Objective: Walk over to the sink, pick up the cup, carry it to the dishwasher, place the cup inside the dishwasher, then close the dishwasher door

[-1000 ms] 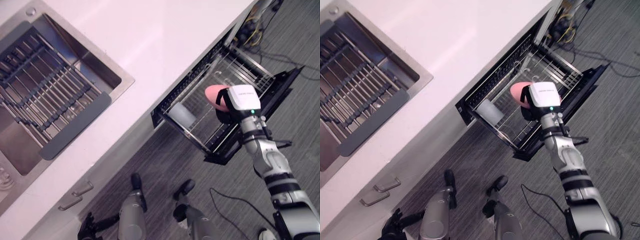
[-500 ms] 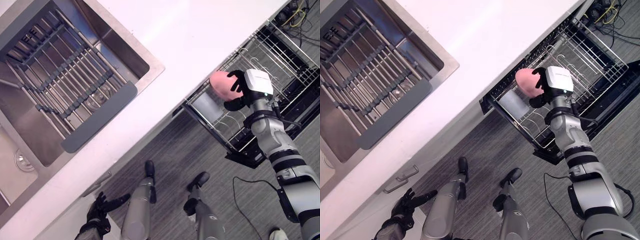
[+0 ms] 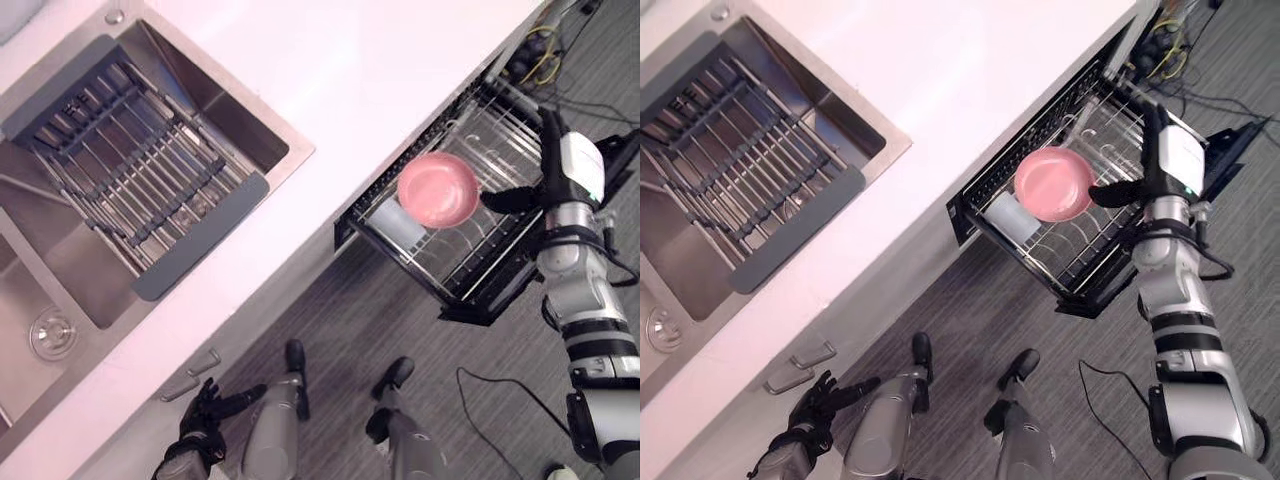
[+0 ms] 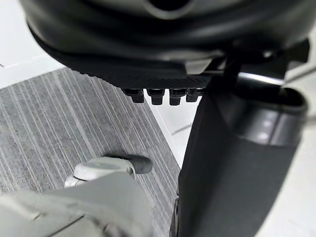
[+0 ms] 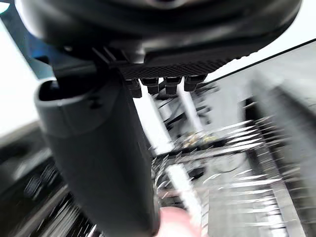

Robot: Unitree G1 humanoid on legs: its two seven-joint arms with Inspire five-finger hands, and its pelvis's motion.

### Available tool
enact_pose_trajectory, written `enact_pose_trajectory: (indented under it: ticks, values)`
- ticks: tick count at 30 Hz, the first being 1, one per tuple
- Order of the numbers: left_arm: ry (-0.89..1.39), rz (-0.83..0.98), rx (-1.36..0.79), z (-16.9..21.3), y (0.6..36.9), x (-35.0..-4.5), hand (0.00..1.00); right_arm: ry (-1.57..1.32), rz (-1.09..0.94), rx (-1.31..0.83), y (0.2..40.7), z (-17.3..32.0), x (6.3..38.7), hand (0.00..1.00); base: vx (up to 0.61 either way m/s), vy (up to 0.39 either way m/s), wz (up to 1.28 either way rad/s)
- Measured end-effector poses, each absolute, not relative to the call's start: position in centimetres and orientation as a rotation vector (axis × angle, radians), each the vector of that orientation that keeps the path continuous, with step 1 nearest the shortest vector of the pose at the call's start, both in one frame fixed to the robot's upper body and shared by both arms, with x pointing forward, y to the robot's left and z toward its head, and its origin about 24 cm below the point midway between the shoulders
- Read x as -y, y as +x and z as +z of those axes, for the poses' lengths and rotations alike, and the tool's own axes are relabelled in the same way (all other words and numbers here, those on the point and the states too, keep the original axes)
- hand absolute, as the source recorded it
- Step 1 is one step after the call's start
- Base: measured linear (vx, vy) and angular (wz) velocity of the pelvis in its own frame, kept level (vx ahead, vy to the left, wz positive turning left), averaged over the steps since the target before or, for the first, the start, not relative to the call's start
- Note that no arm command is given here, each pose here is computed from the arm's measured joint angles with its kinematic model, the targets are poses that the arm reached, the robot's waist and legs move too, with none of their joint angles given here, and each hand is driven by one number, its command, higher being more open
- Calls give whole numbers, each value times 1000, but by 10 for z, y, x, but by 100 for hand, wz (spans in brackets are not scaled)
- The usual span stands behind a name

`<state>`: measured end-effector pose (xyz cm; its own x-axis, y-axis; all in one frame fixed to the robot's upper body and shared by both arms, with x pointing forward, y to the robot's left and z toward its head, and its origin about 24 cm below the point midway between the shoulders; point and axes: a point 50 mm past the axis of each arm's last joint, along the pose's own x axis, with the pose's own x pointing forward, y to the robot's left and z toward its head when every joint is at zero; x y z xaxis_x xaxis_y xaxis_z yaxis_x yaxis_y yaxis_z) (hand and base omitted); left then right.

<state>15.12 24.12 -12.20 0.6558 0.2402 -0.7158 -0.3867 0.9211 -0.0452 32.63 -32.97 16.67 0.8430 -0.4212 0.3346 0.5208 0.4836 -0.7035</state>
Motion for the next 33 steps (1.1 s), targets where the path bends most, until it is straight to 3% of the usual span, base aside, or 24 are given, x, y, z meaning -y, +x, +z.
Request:
enact_pose_trajectory:
  ticks: [5,6,12,19,27,33]
  values:
    - [-183,369,-879,-137,127,-233,100,-707,-710,11,292,134,366,100,-8,57,-2]
    - [-178,383,-899,-139,120,-234,100,-653,-754,-4,285,129,372,0,-72,73,-16]
    - [-153,397,-923,-142,114,-231,100,-387,-964,-68,269,113,395,0,-78,55,-22]
    - [-144,280,-820,-132,147,-198,100,-197,-985,32,300,161,389,0,-35,10,-15]
    - [-210,270,-796,-129,160,-182,100,-308,-976,224,307,240,393,0,8,67,-4]
    - [-329,250,-798,-130,161,-168,100,-490,-826,263,328,269,367,0,2,50,14]
